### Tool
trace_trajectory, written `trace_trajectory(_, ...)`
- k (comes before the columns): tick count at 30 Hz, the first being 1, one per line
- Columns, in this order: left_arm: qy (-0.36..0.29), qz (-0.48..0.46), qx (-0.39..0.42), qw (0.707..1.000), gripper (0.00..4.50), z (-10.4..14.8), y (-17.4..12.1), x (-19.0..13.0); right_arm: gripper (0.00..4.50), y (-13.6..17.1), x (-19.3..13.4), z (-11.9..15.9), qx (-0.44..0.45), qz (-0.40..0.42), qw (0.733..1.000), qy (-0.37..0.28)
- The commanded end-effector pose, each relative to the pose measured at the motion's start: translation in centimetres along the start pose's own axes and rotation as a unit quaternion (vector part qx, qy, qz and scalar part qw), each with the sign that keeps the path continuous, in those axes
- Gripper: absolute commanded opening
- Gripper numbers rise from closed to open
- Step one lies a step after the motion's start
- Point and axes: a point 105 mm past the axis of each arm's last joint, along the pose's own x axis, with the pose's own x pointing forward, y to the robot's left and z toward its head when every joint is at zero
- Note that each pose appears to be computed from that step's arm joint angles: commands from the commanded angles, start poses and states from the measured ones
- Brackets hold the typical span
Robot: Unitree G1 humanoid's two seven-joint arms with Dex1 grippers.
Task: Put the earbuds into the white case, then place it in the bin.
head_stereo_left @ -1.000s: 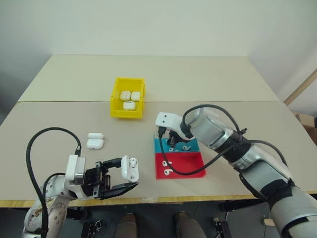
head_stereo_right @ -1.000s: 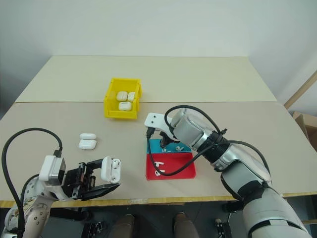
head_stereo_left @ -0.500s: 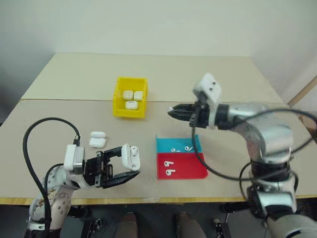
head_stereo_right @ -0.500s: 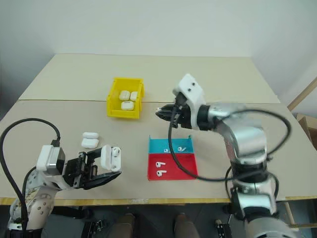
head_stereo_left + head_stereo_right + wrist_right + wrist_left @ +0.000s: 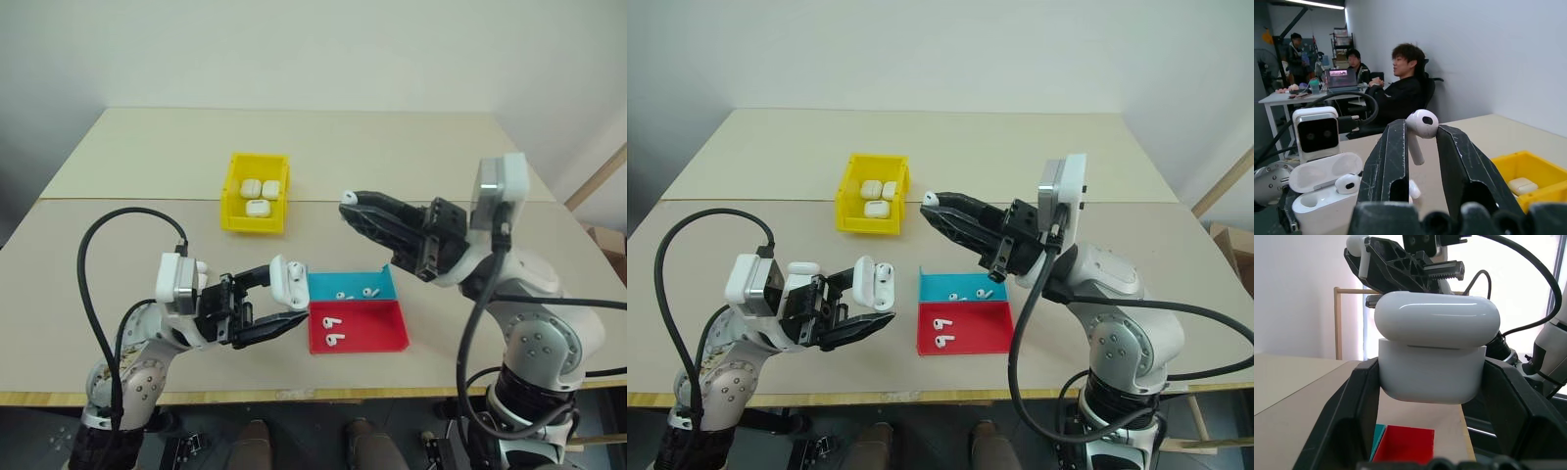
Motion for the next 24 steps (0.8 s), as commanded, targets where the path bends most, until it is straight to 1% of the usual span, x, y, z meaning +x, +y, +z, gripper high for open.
trace_trajectory(1, -0.014, -0.017, 0.012, 1.0, 2.8, 0.9, -0.9, 0.9, 0.91, 1.9, 0.2, 1.3, -0.016, 0.043, 0.999, -0.028)
trace_trajectory(4, -0.013, -0.023, 0.017, 1.0, 2.8, 1.1, -1.3, 1.2, 0.91, 3.0, -0.1, 1.0, -0.005, 0.075, 0.997, -0.02)
trace_trajectory(10, -0.027, -0.027, 0.014, 0.999, 2.8, 1.4, -1.1, 1.3, 0.91, 3.9, -0.5, 0.9, 0.012, 0.115, 0.993, -0.006)
trace_trajectory(18, -0.05, -0.035, 0.002, 0.998, 2.8, 1.2, -0.9, 1.5, 0.91, 4.7, -0.4, 0.7, 0.025, 0.136, 0.99, -0.003)
trace_trajectory(24, -0.054, -0.05, 0.0, 0.997, 2.8, 0.7, -0.9, 2.1, 0.91, 5.1, -0.2, 0.7, 0.027, 0.155, 0.988, -0.005)
